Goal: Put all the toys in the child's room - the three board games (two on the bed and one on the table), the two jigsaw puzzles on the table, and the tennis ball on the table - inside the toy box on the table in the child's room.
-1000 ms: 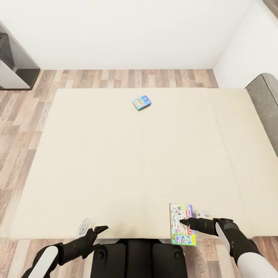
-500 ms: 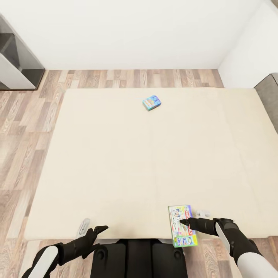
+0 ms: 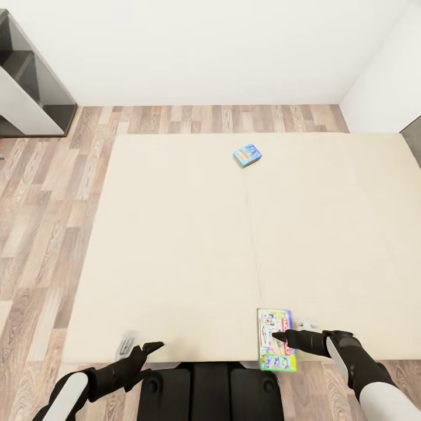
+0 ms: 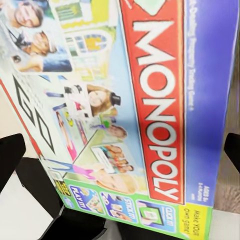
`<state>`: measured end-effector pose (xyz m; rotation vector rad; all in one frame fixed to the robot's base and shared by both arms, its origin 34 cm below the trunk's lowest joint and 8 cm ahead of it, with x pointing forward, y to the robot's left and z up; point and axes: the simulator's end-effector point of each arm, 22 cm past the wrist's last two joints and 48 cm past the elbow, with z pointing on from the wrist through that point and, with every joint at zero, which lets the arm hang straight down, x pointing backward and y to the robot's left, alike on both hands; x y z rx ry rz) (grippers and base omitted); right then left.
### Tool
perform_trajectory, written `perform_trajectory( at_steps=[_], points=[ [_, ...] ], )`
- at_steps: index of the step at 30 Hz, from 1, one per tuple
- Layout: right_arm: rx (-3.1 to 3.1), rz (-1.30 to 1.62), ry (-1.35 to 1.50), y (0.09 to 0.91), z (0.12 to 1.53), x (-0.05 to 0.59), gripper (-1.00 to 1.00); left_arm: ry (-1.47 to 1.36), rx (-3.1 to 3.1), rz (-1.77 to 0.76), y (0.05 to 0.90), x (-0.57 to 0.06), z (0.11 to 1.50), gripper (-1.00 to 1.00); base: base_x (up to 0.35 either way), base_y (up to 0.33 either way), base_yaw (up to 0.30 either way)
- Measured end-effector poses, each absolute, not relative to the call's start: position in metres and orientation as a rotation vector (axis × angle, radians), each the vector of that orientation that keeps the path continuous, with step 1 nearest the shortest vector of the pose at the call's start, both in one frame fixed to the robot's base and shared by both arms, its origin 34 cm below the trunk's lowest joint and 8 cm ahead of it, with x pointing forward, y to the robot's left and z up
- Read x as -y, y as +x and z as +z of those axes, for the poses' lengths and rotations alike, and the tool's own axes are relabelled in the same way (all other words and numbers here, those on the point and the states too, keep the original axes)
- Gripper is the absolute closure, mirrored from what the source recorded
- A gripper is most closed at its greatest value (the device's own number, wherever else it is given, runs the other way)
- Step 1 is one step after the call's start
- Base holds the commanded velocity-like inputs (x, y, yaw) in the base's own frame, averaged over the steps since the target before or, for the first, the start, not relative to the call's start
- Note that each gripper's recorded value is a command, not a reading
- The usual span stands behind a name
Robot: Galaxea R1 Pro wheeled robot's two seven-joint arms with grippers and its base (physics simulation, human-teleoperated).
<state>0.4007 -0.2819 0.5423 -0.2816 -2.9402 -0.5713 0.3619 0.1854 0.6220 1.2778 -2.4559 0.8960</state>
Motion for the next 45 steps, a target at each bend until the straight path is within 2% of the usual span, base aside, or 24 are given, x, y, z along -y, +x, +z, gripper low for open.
perform_trajectory(
  at_steps=[13, 45],
  points=[
    [2.942, -0.576, -0.286, 0.4018, 0.5426, 0.2814, -1.0, 1.283, 2.457, 0.895, 0.3626, -0.1869, 0.6217, -1.0, 0.0, 0.188, 0.0],
    [2.98, -0.586, -0.273, 0.4099, 0.5422, 0.2821, -1.0, 1.29, 2.458, 0.893, 0.3632, -0.1885, 0.6215, -1.0, 0.0, 0.012, 0.0]
  ],
)
